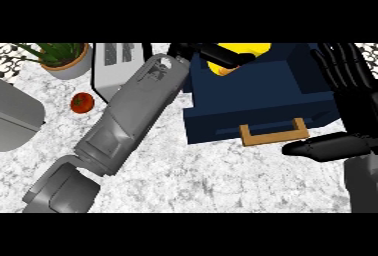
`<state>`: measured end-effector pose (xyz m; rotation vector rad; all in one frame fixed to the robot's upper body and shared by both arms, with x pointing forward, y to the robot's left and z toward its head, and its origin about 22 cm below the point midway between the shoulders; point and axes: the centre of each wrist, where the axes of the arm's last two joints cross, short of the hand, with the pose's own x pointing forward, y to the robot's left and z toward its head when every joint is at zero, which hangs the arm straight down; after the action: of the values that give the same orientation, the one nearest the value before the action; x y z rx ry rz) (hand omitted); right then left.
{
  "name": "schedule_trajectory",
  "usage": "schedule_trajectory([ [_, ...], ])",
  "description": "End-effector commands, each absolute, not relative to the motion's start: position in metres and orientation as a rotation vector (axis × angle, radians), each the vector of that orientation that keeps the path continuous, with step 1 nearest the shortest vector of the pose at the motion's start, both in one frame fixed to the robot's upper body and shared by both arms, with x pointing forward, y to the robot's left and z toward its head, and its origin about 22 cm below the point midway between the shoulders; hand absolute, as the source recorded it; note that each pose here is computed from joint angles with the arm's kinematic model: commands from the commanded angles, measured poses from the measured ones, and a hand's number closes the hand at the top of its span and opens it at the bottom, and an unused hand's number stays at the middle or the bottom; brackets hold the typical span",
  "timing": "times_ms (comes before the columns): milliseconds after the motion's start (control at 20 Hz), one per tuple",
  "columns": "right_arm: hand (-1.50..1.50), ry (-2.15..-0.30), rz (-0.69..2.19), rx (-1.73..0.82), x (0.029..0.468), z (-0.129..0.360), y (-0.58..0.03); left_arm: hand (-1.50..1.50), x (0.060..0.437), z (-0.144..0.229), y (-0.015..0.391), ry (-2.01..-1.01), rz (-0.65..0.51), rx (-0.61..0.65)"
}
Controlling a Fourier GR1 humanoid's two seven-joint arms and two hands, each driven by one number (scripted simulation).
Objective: Pick up the cup, place it into the drawer and close the drawer
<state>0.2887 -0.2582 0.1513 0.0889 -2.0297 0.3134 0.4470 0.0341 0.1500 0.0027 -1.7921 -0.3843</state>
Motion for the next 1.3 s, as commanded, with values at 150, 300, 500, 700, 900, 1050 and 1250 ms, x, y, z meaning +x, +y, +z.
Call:
schedule_trajectory([
  [150, -1.50, -2.052, 0.367, 0.154, 0.295, 0.163, -0.240, 1.50, 0.443, 0.121, 0.040, -1.710, -0.510, 0.044],
  [300, -1.50, -2.062, 0.386, 0.184, 0.294, 0.160, -0.240, -1.50, 0.440, 0.108, 0.046, -1.713, -0.453, -0.004],
  [500, -1.50, -2.017, 0.452, 0.375, 0.298, 0.159, -0.223, -1.50, 0.439, 0.111, 0.045, -1.752, -0.332, -0.097],
  [700, 1.50, -1.980, 0.645, 0.562, 0.298, 0.155, -0.206, -1.50, 0.439, 0.124, 0.040, -1.833, -0.244, -0.231],
  [900, 1.50, -1.840, 0.812, 0.639, 0.292, 0.149, -0.204, -1.50, 0.439, 0.135, 0.037, -1.896, -0.117, -0.295],
  [1050, 1.50, -1.695, 1.057, 0.504, 0.293, 0.155, -0.205, -1.50, 0.440, 0.134, 0.038, -1.917, -0.069, -0.266],
  [1250, -1.50, -1.586, 1.146, 0.313, 0.284, 0.148, -0.219, -1.50, 0.440, 0.124, 0.042, -1.917, -0.045, -0.247],
])
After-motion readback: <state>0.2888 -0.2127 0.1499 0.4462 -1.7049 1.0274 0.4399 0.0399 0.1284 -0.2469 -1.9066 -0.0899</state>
